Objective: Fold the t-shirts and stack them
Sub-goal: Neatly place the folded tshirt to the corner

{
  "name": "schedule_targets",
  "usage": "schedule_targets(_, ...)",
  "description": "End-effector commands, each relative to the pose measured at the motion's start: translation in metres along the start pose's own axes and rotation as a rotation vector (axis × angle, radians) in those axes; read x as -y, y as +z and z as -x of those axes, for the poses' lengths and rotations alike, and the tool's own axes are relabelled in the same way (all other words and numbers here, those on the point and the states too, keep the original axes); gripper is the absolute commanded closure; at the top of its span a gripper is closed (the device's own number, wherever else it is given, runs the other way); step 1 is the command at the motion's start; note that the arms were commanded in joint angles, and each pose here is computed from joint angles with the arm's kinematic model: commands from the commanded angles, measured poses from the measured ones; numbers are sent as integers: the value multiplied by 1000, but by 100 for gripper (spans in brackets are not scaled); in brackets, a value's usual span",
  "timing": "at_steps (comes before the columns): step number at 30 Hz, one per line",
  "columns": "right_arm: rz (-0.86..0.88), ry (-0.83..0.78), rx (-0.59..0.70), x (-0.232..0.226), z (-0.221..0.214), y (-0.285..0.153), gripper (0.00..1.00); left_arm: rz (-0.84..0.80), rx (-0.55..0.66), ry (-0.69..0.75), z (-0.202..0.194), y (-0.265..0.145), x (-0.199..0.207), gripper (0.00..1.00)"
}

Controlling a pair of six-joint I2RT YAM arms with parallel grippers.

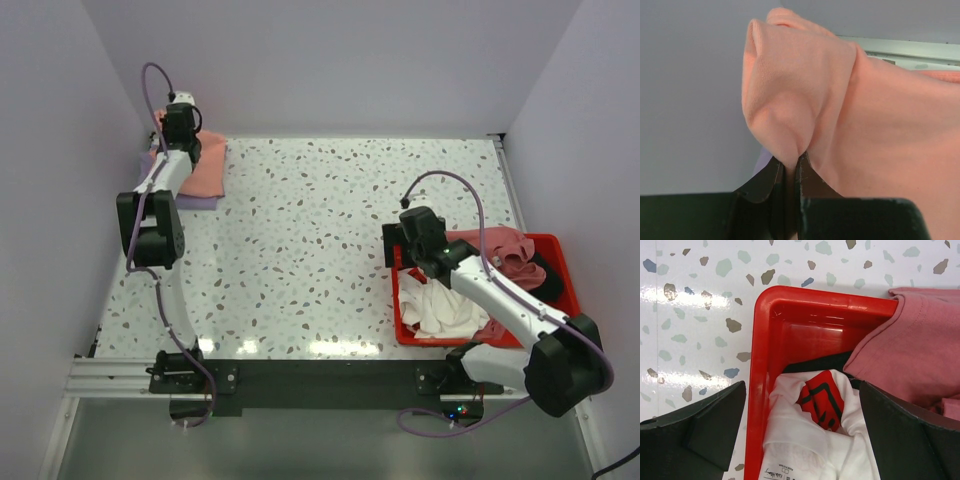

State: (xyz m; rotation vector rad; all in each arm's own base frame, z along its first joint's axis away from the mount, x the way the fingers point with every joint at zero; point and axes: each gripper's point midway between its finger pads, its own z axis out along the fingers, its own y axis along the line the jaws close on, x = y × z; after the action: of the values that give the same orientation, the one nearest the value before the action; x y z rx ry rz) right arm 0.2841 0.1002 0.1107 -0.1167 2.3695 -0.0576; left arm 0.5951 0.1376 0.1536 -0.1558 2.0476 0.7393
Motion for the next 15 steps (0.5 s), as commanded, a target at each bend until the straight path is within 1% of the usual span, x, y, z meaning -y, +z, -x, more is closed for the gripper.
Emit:
schedule_targets(1, -21, 19, 45, 2, 20, -5, 1, 24, 54, -64, 16, 13, -10, 100)
schedule_targets(5, -19, 16, 41, 1, 21, -2, 1, 35, 33, -69, 4, 24, -12, 97)
schedule_targets(7, -20, 16, 36, 0, 22, -1, 1, 47, 29, -71, 1, 28, -15, 89)
schedule_targets(8, -24, 13, 29, 0, 21, 0, 1, 58, 28, -72, 0, 30, -18, 83)
schedule_targets(11, -26, 10, 22, 0, 22, 1, 1, 112, 19, -75, -2, 32, -32, 80)
schedule_targets(12, -22, 9, 21, -1, 22, 0, 1, 119, 18, -74, -2, 31, -34, 66)
schedule_targets(13, -23, 9, 19, -1, 23, -1, 1, 129, 25, -84, 2, 28, -39, 49)
schedule_targets(14, -19, 10, 19, -2, 23, -1, 1, 139, 31, -103, 6, 25, -43, 28)
schedule_targets(15, -19, 11, 23, -2, 24, -2, 1, 151, 36, -115, 10, 23, -47, 0)
